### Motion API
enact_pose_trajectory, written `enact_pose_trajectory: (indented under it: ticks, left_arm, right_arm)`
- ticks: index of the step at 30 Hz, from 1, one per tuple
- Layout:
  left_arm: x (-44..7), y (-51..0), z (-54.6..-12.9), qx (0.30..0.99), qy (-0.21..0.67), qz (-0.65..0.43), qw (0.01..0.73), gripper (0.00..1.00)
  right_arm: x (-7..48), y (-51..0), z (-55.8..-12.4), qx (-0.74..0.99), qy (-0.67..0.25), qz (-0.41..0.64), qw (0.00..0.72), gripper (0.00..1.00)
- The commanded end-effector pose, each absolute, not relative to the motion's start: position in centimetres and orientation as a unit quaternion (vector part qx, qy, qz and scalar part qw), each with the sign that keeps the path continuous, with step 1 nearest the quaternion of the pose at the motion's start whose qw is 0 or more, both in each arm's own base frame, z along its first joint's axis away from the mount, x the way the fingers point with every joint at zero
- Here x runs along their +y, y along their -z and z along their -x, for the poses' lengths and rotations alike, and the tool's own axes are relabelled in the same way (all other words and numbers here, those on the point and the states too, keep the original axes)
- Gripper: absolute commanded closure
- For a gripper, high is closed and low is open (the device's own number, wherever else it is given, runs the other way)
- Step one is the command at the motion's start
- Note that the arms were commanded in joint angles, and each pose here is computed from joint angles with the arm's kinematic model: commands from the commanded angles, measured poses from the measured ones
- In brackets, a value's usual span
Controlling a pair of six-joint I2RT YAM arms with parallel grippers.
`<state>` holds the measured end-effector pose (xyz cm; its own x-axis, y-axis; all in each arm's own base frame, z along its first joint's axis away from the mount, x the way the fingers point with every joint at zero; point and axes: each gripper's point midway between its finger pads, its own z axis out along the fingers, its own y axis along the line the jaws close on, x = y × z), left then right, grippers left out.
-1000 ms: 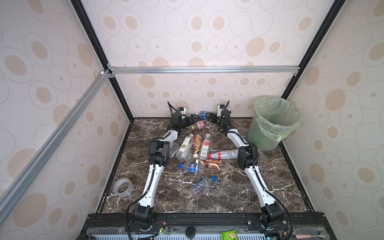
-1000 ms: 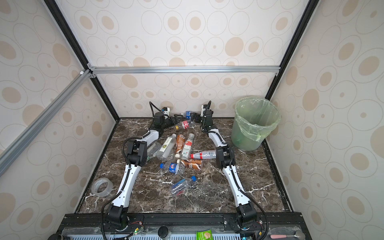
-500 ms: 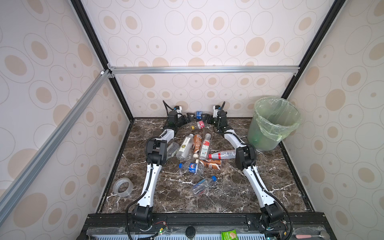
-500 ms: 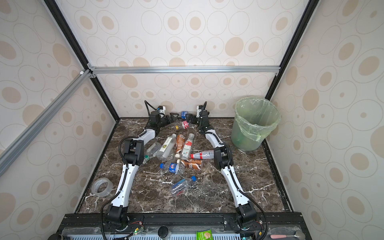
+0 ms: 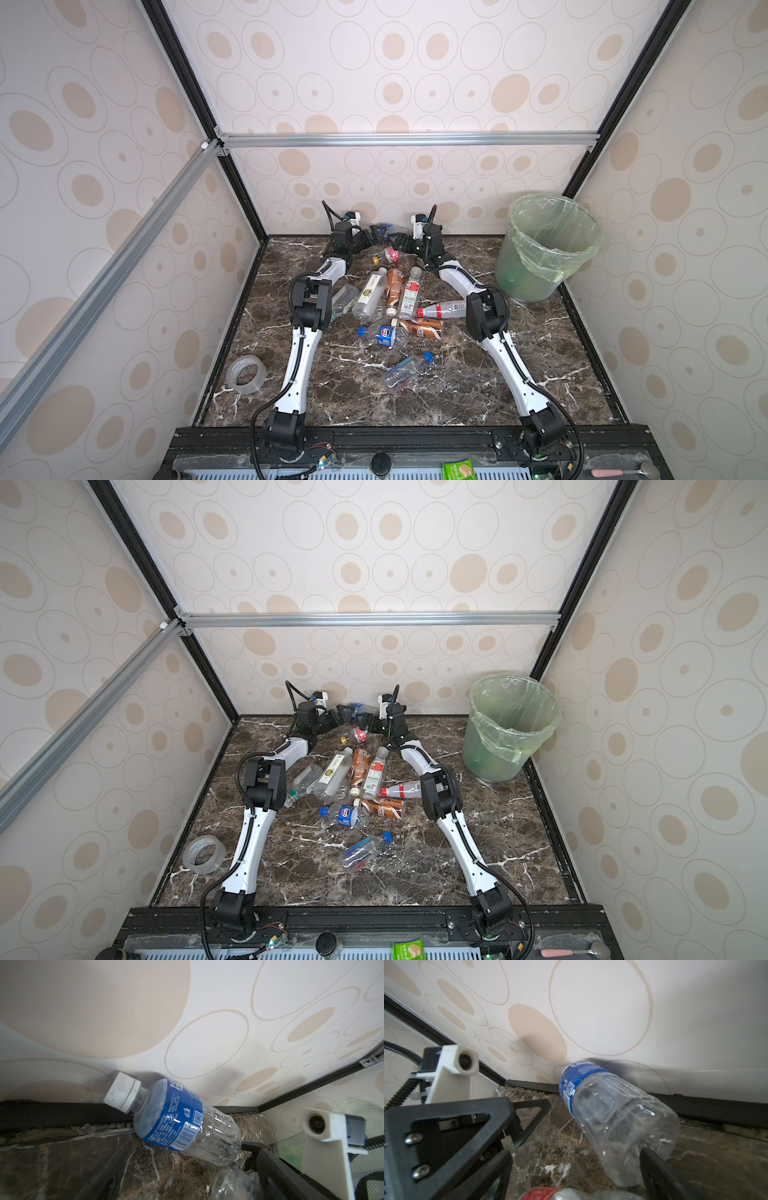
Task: Throw the plastic bottles in the bin
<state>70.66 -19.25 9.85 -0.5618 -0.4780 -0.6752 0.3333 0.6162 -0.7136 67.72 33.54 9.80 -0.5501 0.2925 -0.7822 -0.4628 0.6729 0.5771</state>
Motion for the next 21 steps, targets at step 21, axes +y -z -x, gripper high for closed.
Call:
enact_pose_trajectory:
  ticks: [21]
  left_arm:
    - [-17.1,-14.5,-70.8,0.745,0.435,0.038,0.504,0.01]
  right_arm:
    - [28.3,-12.4,-72.0,0.75,-0.366,-0.006,0.551,0.01]
